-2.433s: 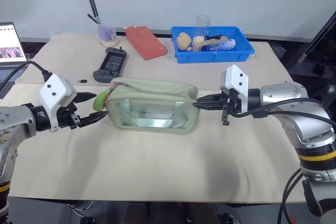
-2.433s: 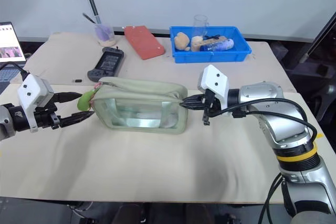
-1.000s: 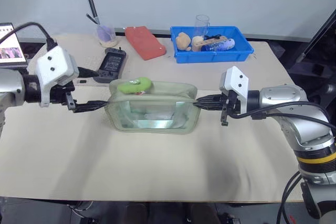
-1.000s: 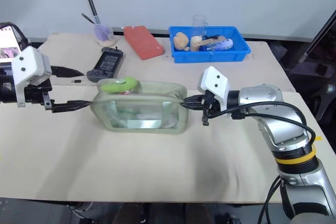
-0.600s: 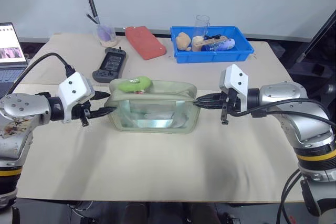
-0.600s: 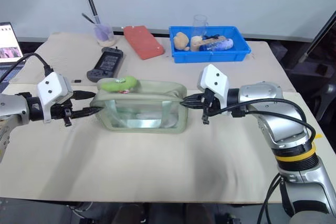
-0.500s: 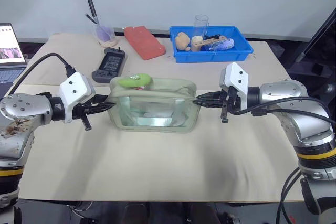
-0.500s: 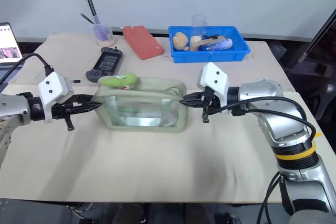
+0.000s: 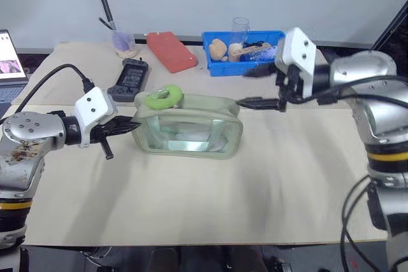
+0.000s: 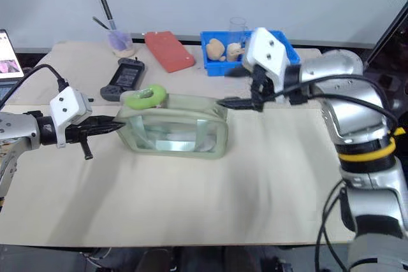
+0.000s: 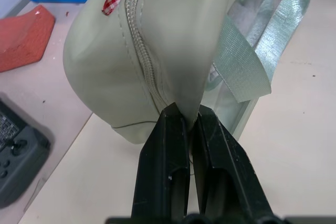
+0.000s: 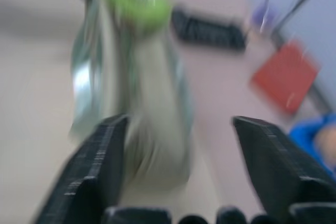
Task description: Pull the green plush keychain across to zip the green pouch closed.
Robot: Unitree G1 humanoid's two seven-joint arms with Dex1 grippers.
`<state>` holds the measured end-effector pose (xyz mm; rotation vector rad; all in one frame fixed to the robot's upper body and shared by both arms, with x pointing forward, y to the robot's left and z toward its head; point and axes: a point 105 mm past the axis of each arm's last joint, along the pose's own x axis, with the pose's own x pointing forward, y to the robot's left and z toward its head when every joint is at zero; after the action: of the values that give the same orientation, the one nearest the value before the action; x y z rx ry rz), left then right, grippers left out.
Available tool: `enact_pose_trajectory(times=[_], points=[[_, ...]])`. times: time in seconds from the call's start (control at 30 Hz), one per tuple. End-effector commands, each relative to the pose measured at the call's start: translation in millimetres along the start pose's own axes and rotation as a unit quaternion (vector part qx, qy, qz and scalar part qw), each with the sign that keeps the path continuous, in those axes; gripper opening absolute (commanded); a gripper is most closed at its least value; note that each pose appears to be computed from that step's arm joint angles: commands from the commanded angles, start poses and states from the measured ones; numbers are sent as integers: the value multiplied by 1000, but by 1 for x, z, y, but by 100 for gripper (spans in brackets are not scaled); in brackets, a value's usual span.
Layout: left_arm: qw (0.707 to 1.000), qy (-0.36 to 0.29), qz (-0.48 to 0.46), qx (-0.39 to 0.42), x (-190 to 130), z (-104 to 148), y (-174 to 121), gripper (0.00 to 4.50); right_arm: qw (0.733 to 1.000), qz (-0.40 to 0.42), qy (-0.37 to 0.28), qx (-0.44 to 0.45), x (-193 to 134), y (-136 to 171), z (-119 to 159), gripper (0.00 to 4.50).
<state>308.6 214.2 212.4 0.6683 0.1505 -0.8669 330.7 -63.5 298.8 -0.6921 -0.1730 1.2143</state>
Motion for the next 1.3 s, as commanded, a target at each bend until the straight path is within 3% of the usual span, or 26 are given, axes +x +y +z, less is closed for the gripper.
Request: enact_pose_trajectory(times=[0.03, 0.23, 0.37, 0.47, 0.73, 0.83, 1.13, 1.3], points=[[1000, -2, 3, 24, -1, 8, 2, 0, 999, 5, -38, -22, 37, 5, 23, 447], [1000, 2, -3, 24, 0, 7, -1, 0, 996, 55, -58, -32, 89, 27, 41, 447], [1000, 7, -10, 27, 0, 6, -6, 0, 996, 66, -34, -48, 102, 31, 30, 447], [1000, 7, -10, 27, -1, 6, -6, 0, 997, 61, -33, -34, 104, 29, 28, 370], [1000, 0, -9, 30, 1, 9, -6, 0, 997, 68, -33, -35, 101, 29, 28, 89], [1000, 0, -10, 29, 3, 8, -6, 0, 997, 65, -39, -27, 95, 26, 30, 8], [1000, 6, 3, 30, 2, 1, 0, 0, 997, -66, -14, -23, 28, -23, 25, 8], [999, 8, 25, 31, -1, -6, 5, 0, 981, -173, 87, -1, -31, -43, -26, 8]])
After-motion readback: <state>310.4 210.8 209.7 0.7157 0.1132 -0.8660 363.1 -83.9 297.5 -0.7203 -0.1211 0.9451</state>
